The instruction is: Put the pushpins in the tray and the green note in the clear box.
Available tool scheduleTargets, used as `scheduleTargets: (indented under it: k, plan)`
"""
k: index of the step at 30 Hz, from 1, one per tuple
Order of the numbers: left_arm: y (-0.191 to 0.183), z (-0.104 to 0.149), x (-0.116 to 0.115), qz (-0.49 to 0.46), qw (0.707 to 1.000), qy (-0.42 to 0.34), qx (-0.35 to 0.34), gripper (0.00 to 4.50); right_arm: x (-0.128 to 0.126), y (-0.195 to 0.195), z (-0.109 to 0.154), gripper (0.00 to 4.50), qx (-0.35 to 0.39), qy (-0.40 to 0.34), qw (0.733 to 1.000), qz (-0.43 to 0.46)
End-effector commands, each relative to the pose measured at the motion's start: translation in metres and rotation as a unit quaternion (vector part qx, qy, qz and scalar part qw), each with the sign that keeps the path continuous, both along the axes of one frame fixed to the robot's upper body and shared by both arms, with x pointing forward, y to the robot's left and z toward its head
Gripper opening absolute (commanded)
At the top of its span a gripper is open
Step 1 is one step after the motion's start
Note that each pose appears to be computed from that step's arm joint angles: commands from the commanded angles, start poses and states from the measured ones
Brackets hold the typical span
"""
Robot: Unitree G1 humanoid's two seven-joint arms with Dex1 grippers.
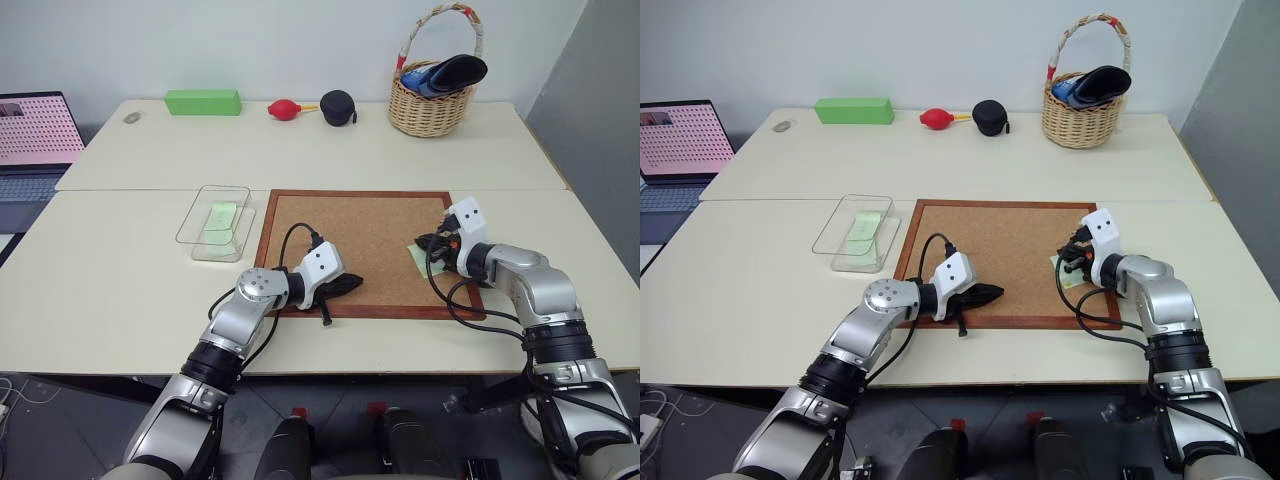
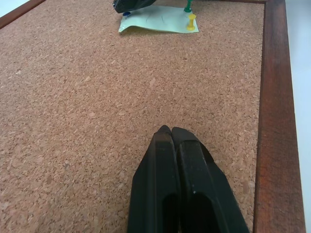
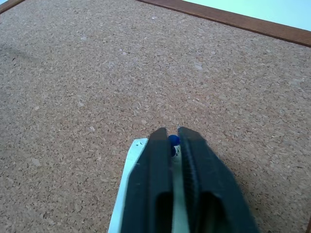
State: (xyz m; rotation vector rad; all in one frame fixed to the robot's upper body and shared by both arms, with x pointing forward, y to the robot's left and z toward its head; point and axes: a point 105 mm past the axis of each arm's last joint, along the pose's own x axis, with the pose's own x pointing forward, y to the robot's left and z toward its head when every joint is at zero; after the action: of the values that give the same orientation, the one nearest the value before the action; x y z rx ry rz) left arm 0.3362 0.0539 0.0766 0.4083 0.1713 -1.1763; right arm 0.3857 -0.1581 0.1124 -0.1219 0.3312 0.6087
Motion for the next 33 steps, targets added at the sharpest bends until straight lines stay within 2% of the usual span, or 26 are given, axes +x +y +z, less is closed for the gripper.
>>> scheduleTargets:
  k: [1,14,19,25,33]
  plan:
    - [0.011,-0.027,-0.003,0.016,0.998,0.034,0.046,0.0,0.002,0.002,0.027,0.05,0.02,-0.039,0.999,0.008]
    - [0.014,-0.031,0.0,0.026,0.997,0.038,0.059,0.0,-0.006,0.001,0.05,0.05,0.033,-0.066,0.997,0.007]
    - [0.015,-0.032,-0.001,0.028,0.997,0.038,0.057,0.0,-0.018,-0.027,0.059,0.05,0.009,-0.079,0.997,-0.021]
    - [0.016,-0.034,-0.001,0.027,0.997,0.039,0.06,0.0,-0.044,-0.08,0.039,0.05,-0.076,-0.051,0.993,-0.071]
    - [0.014,-0.035,-0.001,0.021,0.997,0.039,0.063,0.0,-0.053,-0.109,0.021,0.05,-0.12,-0.019,0.987,-0.105]
